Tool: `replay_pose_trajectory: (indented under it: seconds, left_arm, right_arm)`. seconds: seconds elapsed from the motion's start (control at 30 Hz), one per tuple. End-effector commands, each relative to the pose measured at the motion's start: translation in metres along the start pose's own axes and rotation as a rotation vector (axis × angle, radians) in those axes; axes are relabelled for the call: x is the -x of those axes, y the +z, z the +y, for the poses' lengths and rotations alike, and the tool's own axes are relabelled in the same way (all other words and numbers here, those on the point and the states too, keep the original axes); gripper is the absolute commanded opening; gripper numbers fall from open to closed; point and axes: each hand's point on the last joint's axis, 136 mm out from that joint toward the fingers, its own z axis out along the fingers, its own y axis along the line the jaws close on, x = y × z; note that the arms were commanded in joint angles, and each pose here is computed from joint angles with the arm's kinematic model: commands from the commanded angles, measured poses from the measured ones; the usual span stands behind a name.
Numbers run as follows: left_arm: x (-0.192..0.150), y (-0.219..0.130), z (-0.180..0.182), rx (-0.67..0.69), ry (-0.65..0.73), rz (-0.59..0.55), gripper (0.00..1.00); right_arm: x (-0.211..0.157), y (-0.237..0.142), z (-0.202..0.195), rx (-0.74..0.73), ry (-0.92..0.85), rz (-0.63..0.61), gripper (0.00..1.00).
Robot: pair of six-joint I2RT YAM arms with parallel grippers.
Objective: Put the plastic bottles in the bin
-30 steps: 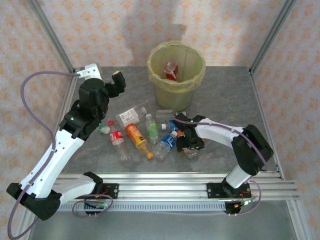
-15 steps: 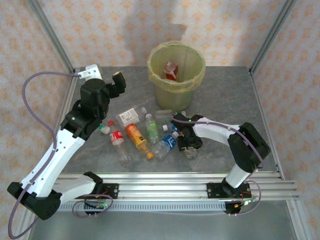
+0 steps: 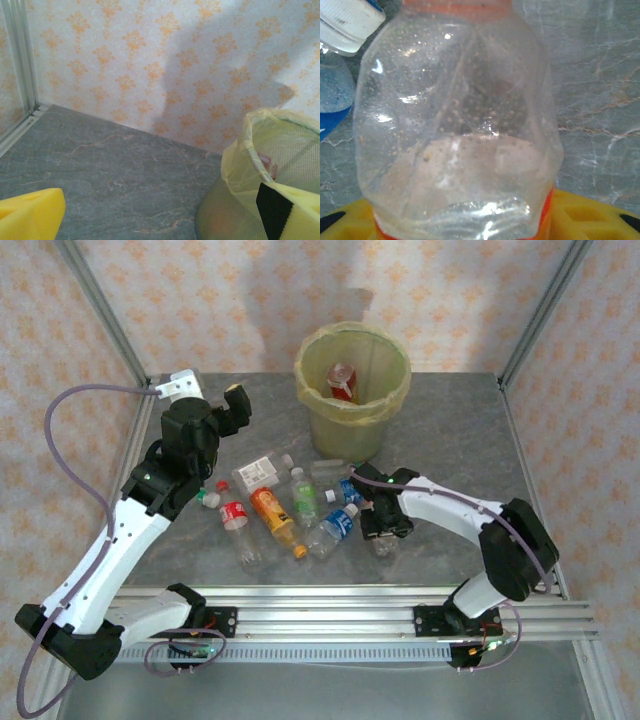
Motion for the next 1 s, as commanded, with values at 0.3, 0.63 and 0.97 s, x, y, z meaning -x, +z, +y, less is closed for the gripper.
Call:
replay_pose_trajectory:
  seconds: [0.3, 0.63, 0.97]
  left_arm:
    - [-0.008, 0.002, 0.014, 0.059, -0.014, 0.012, 1.0]
    - [-0.011, 0.001, 0.016, 0.061, -0.019, 0.018, 1.0]
    - [-0.017, -0.002, 0.025, 0.084, -0.008, 0.032, 1.0]
  right_arm:
    - [0.011, -0.063, -0.006, 0.033, 0.033, -0.144, 0.42]
    - [0.047, -0.153, 0.001, 0.142, 0.045, -0.42, 0.41]
    - [0.128, -0.265, 0.01, 0.188, 0.037, -0.769, 0.41]
